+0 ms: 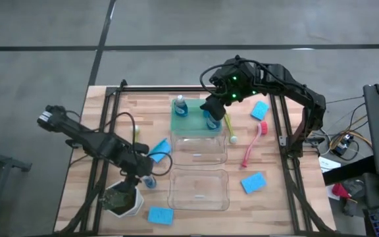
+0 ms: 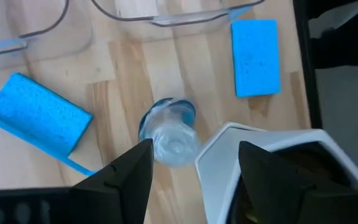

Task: Pick & Place Kitchen Sink Supplies
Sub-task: Put the blue dishwashing liquid into the green bin

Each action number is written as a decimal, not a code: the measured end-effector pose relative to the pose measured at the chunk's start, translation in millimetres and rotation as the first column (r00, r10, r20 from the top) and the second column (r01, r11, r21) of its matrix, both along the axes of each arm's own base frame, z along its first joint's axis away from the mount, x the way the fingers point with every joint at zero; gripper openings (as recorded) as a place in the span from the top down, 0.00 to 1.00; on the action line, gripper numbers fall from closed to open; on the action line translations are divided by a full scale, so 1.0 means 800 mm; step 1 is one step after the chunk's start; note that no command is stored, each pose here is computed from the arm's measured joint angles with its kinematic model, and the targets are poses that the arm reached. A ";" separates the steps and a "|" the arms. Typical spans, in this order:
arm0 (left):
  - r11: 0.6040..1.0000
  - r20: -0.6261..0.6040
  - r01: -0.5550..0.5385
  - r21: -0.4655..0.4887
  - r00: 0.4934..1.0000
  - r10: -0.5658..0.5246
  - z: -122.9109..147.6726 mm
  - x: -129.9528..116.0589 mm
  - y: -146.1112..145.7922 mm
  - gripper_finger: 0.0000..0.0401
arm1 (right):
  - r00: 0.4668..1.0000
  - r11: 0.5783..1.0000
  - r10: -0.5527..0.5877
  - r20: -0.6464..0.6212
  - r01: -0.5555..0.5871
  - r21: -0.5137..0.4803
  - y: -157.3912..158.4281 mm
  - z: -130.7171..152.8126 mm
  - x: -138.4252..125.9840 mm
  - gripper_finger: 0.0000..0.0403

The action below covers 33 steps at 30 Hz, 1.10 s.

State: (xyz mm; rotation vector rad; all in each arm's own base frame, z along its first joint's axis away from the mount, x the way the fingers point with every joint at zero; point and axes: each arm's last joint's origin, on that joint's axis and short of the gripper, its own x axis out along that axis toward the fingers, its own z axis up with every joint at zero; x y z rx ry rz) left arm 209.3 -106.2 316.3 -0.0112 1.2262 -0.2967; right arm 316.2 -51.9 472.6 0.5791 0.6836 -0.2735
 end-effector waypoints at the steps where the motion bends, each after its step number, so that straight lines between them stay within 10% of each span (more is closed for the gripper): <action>1: 1.000 -0.001 -0.001 0.006 1.000 0.001 -0.004 0.000 0.000 0.43 | 1.000 1.000 0.000 0.000 0.000 0.000 0.000 0.000 0.000 0.40; 24: 0.999 0.004 -0.002 0.044 1.000 0.002 -0.037 0.009 -0.003 0.44 | 1.000 1.000 -0.001 0.001 0.001 -0.001 0.000 0.000 0.000 0.43; 33: 0.999 -0.001 0.008 0.051 1.000 -0.008 -0.037 0.009 -0.002 0.62 | 1.000 1.000 -0.021 -0.002 0.021 -0.018 -0.001 0.000 0.000 0.44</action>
